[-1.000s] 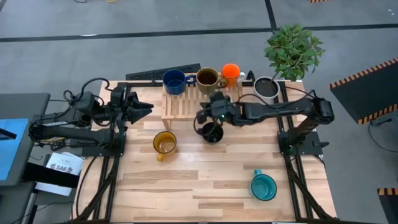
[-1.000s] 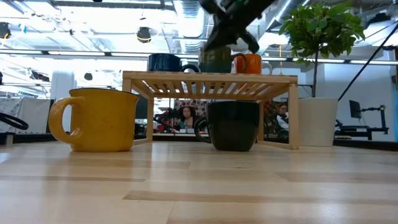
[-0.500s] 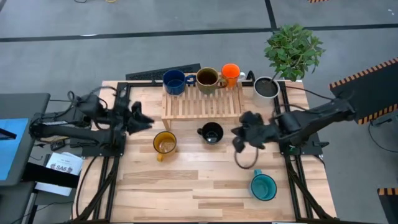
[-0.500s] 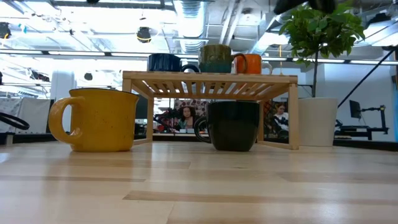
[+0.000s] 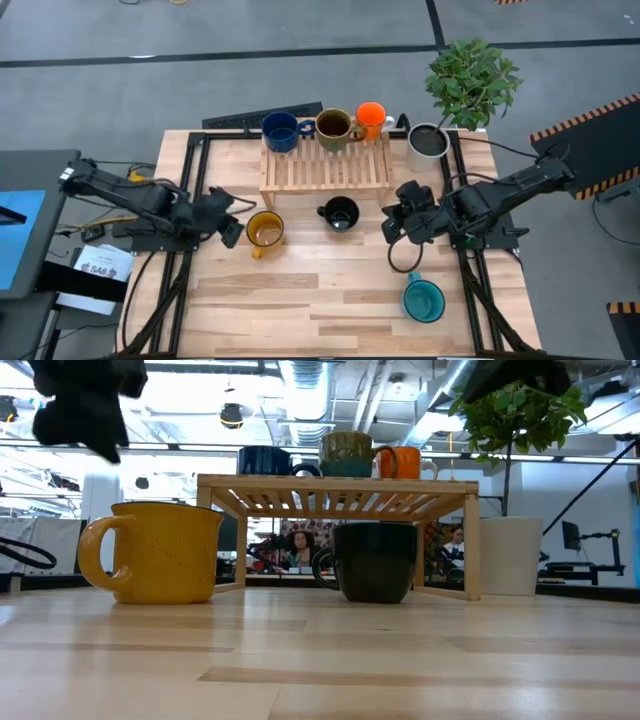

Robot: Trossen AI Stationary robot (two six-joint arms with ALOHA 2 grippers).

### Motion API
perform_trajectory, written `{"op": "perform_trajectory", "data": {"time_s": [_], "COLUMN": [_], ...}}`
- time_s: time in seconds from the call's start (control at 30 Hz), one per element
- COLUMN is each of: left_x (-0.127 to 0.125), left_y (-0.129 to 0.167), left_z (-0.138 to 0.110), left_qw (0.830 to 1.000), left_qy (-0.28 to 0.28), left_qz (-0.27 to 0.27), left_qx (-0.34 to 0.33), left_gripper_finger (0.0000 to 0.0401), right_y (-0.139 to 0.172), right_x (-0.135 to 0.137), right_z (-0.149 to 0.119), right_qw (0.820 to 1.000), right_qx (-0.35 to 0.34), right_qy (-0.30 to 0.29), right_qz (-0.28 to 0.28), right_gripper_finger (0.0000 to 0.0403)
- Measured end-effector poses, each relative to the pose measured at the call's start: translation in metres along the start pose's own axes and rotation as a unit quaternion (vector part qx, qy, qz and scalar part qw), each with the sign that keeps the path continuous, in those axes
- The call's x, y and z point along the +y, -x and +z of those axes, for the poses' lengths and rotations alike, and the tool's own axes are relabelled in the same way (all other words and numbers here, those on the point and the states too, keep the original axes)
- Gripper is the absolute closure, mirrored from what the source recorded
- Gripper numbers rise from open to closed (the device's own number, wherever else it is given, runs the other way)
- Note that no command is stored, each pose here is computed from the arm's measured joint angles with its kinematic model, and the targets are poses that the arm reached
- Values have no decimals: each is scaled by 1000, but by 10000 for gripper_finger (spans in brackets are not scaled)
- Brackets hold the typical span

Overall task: Place coffee mugs
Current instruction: Put the yellow mug on the shelf

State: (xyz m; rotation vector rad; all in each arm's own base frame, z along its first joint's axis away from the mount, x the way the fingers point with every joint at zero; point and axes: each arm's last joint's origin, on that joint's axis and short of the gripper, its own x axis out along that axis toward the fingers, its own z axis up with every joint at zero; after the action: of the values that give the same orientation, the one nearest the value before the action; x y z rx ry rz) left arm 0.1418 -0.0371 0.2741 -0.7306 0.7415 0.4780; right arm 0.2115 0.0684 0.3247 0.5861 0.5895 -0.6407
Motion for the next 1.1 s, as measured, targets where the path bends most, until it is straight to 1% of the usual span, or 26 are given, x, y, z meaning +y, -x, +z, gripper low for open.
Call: {"op": "perform_trajectory", "data": {"time_s": [0.07,0.23,0.4,0.5,0.7,0.93,1.03,1.1], "left_x": [-1,-6,-9,-9,-10,-8,-9,-10], "left_y": [-9,-32,-55,-65,-77,-86,-90,-91], "left_z": [-2,-3,-4,-5,-3,0,0,0], "left_qw": [999,996,990,986,984,980,979,980], "left_qy": [11,18,22,30,43,62,66,67], "left_qz": [32,84,126,148,153,160,157,152], "left_qx": [13,33,63,70,76,101,109,113], "left_gripper_finger": [269,269,263,256,250,252,269,294], "right_y": [-3,-3,-4,-4,-4,-4,-4,-4], "right_x": [1,0,-1,-1,-1,-1,-1,-1], "right_z": [0,1,2,2,2,2,2,2], "right_qw": [1000,1000,1000,1000,1000,1000,1000,1000], "right_qx": [0,0,0,0,1,2,3,3], "right_qy": [-1,-1,0,1,3,11,12,12], "right_qz": [-4,-6,-8,-9,-11,-10,-10,-10], "right_gripper_finger": [384,374,380,385,371,386,377,371]}}
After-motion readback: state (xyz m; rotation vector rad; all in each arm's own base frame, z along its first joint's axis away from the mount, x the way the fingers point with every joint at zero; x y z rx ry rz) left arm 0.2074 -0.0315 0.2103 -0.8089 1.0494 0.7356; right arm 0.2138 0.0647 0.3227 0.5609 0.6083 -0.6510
